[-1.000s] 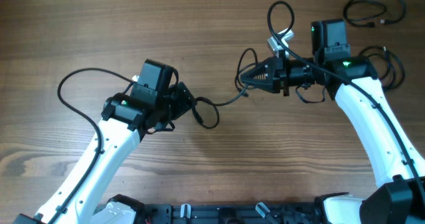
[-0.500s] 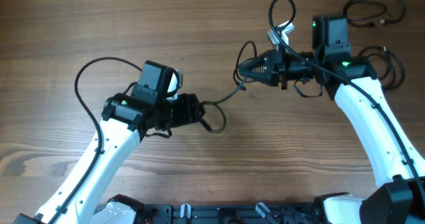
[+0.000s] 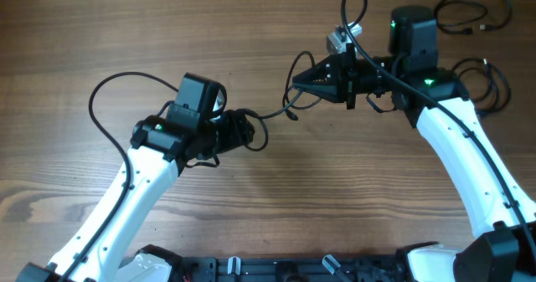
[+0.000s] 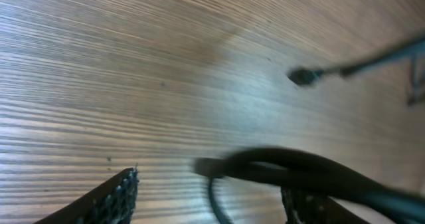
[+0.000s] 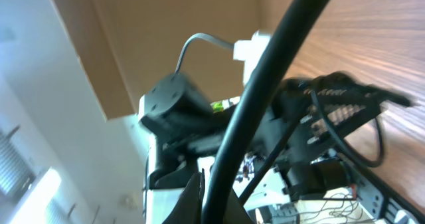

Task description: Untangle cables

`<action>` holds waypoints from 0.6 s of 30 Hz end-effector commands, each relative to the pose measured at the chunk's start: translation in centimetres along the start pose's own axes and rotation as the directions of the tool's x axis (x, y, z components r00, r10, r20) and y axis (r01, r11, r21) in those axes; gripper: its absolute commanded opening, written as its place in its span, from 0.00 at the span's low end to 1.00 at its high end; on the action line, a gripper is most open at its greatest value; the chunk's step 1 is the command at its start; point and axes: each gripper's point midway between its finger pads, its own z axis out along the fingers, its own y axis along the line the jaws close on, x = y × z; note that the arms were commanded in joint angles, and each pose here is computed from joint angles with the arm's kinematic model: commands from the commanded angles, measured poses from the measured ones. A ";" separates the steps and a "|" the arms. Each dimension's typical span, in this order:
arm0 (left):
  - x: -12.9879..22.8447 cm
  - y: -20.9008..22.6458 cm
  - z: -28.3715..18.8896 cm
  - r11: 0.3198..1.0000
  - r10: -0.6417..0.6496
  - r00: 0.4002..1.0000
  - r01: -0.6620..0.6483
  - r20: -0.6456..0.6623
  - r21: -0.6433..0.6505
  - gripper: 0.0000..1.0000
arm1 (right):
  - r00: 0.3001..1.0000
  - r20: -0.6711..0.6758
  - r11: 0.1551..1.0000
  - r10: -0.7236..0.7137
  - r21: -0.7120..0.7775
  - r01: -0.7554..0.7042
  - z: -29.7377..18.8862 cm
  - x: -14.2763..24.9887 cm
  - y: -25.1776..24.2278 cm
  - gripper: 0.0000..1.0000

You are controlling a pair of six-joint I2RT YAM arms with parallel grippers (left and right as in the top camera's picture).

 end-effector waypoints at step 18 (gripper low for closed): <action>-4.0 14.7 -2.7 0.775 -0.368 0.883 0.464 0.291 -0.428 0.67 | 0.840 0.482 0.837 -0.249 0.544 -0.064 -5.7 -7.8 -9.2 0.04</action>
